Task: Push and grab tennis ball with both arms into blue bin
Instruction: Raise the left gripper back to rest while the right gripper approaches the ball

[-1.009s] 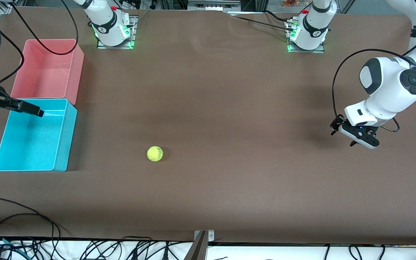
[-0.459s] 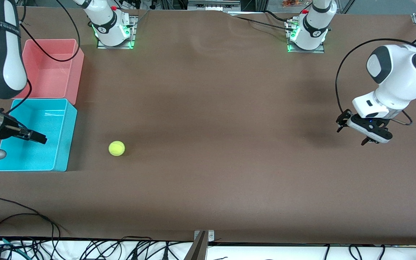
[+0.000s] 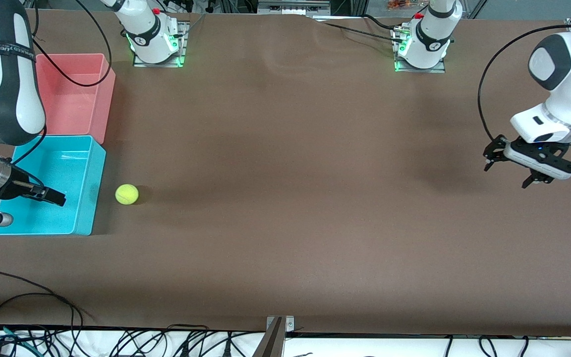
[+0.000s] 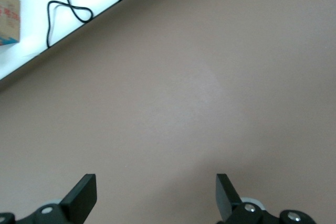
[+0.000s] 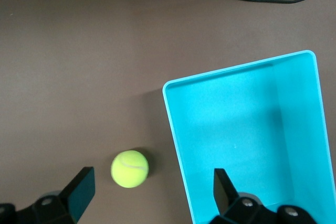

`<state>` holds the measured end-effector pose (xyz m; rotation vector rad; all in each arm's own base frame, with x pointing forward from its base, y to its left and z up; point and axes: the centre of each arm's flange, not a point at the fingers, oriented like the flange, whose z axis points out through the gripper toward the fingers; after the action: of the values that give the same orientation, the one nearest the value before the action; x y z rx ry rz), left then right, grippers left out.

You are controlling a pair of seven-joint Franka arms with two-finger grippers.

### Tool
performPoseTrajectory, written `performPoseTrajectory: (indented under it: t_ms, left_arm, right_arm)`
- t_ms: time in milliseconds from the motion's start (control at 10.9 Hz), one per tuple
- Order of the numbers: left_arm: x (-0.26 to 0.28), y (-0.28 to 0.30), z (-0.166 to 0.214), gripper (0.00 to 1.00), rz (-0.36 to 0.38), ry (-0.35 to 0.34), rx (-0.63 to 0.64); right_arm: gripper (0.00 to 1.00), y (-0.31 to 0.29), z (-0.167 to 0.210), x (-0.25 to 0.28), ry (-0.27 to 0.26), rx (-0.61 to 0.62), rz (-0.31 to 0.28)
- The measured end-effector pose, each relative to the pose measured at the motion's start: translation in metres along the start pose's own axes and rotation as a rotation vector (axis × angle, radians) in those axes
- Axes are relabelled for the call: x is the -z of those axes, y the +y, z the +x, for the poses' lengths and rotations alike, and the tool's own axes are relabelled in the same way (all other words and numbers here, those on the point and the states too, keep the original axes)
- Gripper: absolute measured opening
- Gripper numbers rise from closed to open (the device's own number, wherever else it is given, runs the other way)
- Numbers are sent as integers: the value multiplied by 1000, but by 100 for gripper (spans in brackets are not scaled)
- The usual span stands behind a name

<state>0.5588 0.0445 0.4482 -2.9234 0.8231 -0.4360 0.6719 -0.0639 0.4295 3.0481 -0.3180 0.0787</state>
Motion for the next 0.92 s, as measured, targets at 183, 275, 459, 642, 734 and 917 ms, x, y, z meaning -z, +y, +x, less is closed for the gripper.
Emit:
performPoseTrajectory:
  t_ms: [183,275,459,642,734,917]
  left_arm:
    - [9,-7,-7,100,2,-4,20]
    - [13,-7,-9,100,-8,-18,51]
    - [35,-7,-8,100,20,-98,91]
    - [74,-8,2,100,22,-151,133]
    - [94,-7,7,100,15,-166,137]
    - [129,-2,16,100,-9,-215,142]
  right_arm:
    - [100,0,0,-4,-4,5,-10]
    - [100,0,2,-7,1,9,-18]
    - [100,-1,4,-12,5,11,-21]
    - [100,-1,4,-14,5,12,-23]
    - [100,-1,4,-14,6,12,-23]
    - [100,-1,4,-14,6,13,-24]
